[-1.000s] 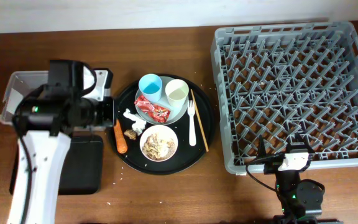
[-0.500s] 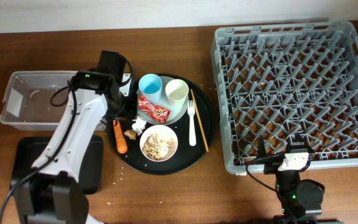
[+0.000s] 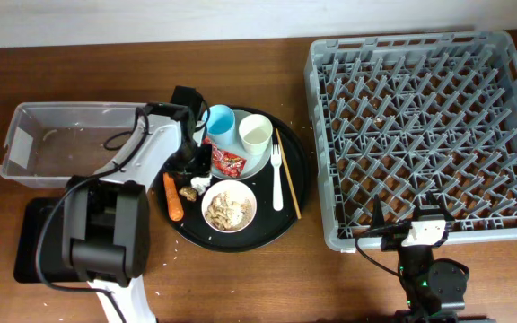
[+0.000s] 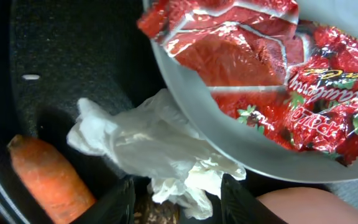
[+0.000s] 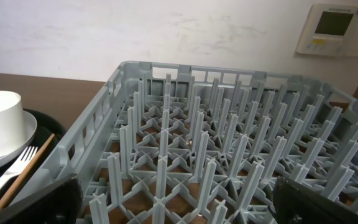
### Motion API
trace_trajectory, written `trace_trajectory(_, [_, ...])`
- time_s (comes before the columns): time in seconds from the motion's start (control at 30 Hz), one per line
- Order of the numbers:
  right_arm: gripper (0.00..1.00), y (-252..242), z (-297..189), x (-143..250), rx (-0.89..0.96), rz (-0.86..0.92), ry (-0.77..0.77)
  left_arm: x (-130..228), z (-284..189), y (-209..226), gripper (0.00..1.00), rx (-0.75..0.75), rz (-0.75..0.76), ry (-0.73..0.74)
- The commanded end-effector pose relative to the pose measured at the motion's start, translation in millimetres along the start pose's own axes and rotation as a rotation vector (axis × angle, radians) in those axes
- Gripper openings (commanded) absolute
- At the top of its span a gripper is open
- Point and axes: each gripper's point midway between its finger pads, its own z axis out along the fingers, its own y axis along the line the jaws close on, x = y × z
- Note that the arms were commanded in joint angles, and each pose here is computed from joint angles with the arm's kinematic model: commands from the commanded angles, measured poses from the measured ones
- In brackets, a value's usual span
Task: Sort waste into correct bins and load items into the dishwasher rack
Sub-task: 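Grasp the tissue and drop it into the clear plastic bin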
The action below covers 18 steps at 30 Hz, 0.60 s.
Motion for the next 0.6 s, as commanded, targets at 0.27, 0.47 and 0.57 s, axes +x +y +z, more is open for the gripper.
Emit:
trace_trajectory(0.27, [0.99, -0.7, 0.1, 2.5, 0.006, 0.007, 0.005, -1.4, 13.6, -2.3, 0.08, -0.017, 0.003, 0.018])
trace_trajectory(0.47, [0.99, -0.7, 0.1, 2.5, 0.006, 0.007, 0.005, 4.1, 0.1, -1.6, 0.0, -0.019, 0.003, 0.026])
trace_trajectory(0.57, [0.99, -0.7, 0.1, 2.5, 0.006, 0.007, 0.005, -5.9, -40.1, 1.6, 0.01, -0.038, 0.005, -0.09])
